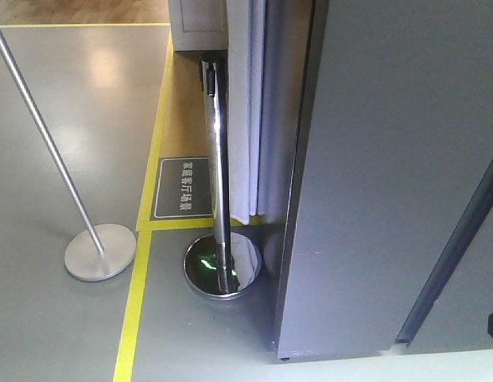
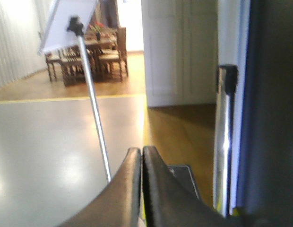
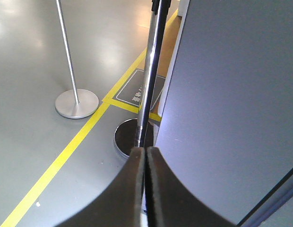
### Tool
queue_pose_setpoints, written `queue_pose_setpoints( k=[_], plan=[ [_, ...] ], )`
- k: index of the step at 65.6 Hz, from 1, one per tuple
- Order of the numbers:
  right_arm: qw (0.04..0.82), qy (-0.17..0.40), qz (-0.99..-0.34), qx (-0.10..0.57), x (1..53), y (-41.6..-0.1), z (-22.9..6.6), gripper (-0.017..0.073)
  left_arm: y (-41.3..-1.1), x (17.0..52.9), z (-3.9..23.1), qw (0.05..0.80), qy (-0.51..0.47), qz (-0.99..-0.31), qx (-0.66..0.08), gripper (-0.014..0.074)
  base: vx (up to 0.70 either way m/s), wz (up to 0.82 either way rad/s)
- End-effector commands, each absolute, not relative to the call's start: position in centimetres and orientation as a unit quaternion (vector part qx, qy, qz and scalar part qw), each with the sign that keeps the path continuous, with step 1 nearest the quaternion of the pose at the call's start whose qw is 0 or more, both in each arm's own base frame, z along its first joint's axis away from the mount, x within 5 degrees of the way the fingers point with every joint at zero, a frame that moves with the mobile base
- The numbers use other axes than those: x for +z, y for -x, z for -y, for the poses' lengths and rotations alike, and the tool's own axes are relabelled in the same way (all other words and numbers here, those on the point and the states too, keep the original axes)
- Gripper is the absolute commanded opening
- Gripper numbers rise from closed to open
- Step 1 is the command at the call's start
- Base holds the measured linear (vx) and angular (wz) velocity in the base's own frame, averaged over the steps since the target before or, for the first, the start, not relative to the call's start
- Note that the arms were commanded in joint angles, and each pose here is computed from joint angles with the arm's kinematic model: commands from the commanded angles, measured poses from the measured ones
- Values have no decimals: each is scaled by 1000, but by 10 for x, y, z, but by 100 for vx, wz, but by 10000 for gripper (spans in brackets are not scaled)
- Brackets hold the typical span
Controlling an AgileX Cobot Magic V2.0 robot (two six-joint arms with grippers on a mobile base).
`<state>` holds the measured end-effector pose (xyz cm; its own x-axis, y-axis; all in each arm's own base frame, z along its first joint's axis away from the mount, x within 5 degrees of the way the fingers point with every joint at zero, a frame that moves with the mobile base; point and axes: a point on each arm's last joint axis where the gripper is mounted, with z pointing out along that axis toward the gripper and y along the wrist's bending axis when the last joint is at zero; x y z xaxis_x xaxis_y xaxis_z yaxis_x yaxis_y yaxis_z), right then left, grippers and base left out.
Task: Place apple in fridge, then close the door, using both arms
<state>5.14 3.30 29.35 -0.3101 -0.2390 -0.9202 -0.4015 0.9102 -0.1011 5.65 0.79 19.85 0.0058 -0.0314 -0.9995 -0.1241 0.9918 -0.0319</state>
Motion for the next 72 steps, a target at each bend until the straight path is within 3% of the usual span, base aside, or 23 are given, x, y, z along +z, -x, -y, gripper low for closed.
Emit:
queue_pose_setpoints(
  k=[1, 72],
  plan=[
    [581, 184, -789, 75, 305, -54, -32, -3, -56, 199, -7, 726, 49, -686, 30, -8, 0, 0],
    [583, 181, -788, 81, 306, -54, -33, -3, -56, 199, -7, 726, 49, -685, 30, -8, 0, 0]
  ],
)
